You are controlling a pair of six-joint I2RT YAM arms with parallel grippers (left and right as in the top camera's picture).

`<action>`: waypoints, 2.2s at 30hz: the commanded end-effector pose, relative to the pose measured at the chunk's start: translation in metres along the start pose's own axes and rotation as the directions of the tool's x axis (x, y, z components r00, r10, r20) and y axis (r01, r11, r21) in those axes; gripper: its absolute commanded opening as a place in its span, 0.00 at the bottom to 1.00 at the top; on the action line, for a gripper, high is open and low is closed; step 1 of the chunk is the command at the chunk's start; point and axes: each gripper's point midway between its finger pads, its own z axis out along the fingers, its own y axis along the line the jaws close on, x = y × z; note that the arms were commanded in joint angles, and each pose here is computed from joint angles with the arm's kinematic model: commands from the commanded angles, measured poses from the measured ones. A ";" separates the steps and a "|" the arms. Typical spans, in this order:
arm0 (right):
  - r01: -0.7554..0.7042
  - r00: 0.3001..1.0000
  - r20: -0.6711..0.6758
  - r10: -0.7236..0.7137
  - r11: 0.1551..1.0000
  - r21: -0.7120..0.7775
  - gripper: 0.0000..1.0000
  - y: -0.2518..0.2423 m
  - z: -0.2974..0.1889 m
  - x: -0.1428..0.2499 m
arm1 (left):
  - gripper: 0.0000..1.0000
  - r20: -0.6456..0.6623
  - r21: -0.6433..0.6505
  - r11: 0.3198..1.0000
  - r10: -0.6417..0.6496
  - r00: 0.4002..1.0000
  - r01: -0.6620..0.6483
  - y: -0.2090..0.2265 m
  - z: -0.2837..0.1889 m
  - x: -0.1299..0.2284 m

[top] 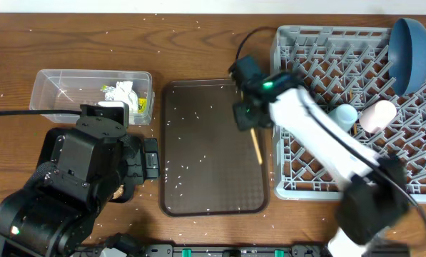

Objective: Sort waste into correct bins and load items into the dishwasher rack

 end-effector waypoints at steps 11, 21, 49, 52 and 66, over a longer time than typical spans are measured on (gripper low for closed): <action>-0.115 0.986 0.146 0.079 0.958 0.262 0.01 -0.224 -0.101 0.001 | 0.98 0.017 -0.007 1.000 0.004 1.000 -0.004 0.002 -0.004 -0.003; -0.252 0.967 0.068 0.243 0.908 0.333 0.01 -0.316 -0.064 0.025 | 0.98 0.017 -0.007 1.000 0.004 1.000 -0.004 0.002 -0.004 -0.003; 0.055 0.900 0.431 0.067 0.963 -0.265 0.99 -0.104 -0.206 -0.004 | 0.98 0.017 -0.007 1.000 0.004 1.000 -0.004 0.002 -0.004 -0.003; 0.155 0.865 0.502 0.006 0.948 -0.279 0.99 -0.072 -0.238 0.014 | 0.98 0.017 -0.007 1.000 0.003 1.000 -0.003 0.002 -0.004 -0.003; 0.205 0.737 0.656 -0.165 0.979 0.017 0.99 -0.086 -0.303 0.079 | 0.98 0.017 -0.006 1.000 0.004 1.000 -0.004 0.002 -0.004 -0.003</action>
